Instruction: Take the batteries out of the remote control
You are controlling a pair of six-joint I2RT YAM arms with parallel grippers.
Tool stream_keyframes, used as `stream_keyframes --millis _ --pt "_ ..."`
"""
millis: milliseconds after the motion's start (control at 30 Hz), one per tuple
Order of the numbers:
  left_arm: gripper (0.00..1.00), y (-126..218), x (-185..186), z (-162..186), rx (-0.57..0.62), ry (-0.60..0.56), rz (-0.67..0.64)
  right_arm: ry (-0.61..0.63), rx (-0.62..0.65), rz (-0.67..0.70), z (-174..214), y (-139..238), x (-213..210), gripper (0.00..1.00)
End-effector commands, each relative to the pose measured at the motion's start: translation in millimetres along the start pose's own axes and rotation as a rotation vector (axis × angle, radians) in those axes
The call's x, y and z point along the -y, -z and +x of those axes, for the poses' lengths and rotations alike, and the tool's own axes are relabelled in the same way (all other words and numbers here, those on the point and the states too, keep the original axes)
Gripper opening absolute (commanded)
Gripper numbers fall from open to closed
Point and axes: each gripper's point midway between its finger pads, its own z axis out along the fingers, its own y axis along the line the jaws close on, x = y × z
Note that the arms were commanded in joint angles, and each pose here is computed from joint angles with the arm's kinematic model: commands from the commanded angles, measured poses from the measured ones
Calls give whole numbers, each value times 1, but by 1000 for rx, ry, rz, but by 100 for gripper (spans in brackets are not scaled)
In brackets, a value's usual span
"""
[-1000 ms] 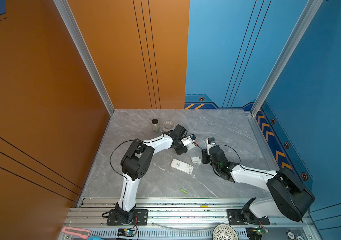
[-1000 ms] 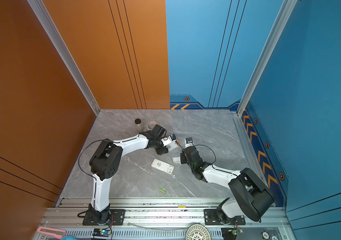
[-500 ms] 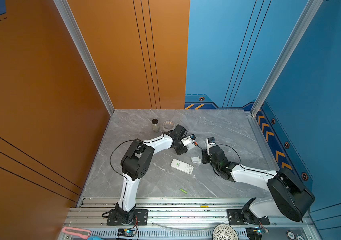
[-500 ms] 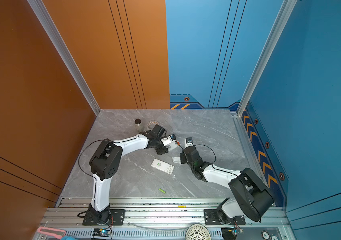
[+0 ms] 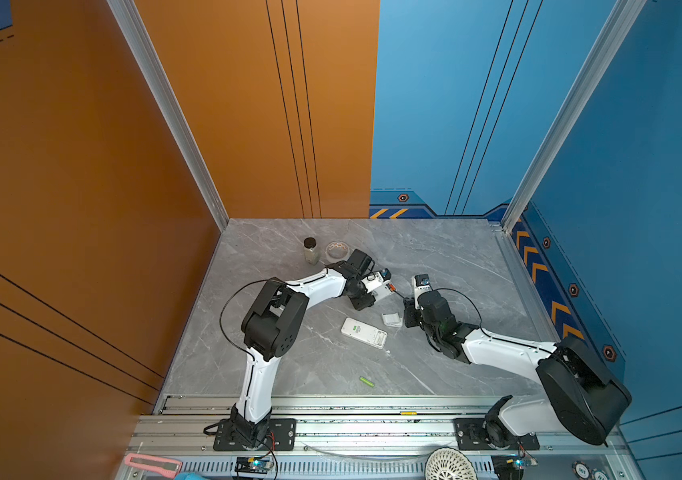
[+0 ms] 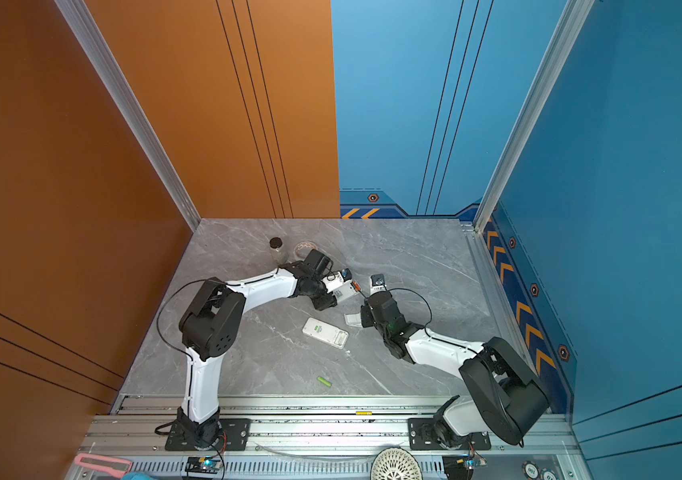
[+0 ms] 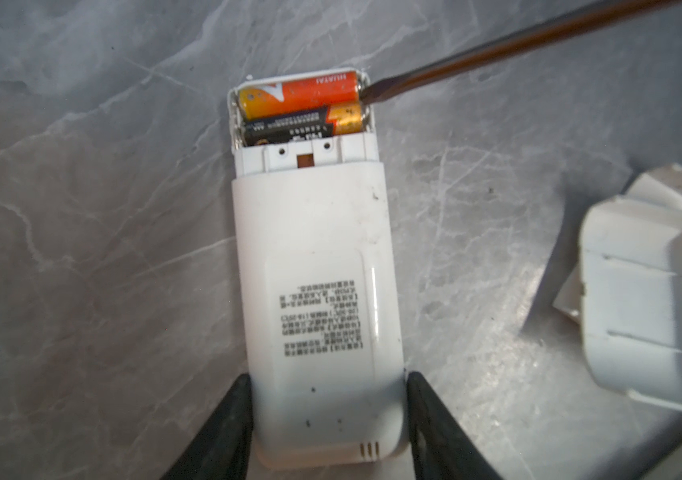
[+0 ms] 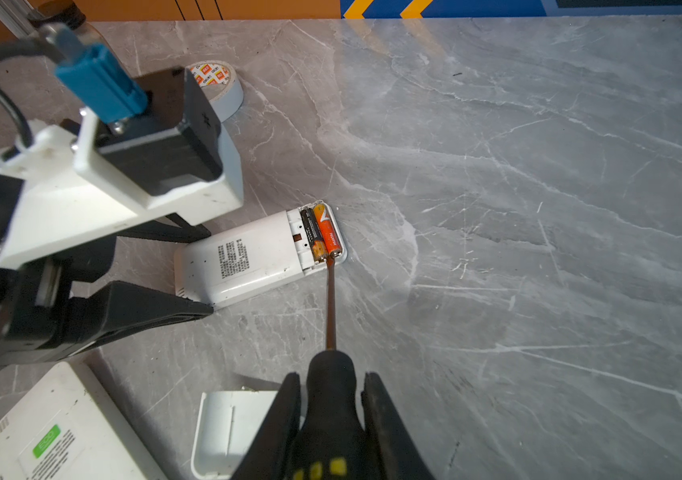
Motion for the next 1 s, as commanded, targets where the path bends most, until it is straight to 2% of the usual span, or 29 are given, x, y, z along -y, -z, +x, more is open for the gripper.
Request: stream_keyframes --millis 0,267,433,833,900,967 --pt "0 -11 94 41 -138 -46 351 -76 236 7 -65 10 1 0" --pt "0 -9 93 40 -125 -32 367 -93 329 16 -78 6 -5 0" --pt "0 -8 93 40 -126 -27 366 -91 319 -6 -76 6 -10 0" --pt "0 -8 80 36 -120 8 324 -116 220 37 -48 32 15 0" --pt "0 -9 79 36 -123 8 317 -137 159 29 -41 34 19 0" --pt "0 -9 78 35 -120 7 316 -166 44 53 -32 35 27 0"
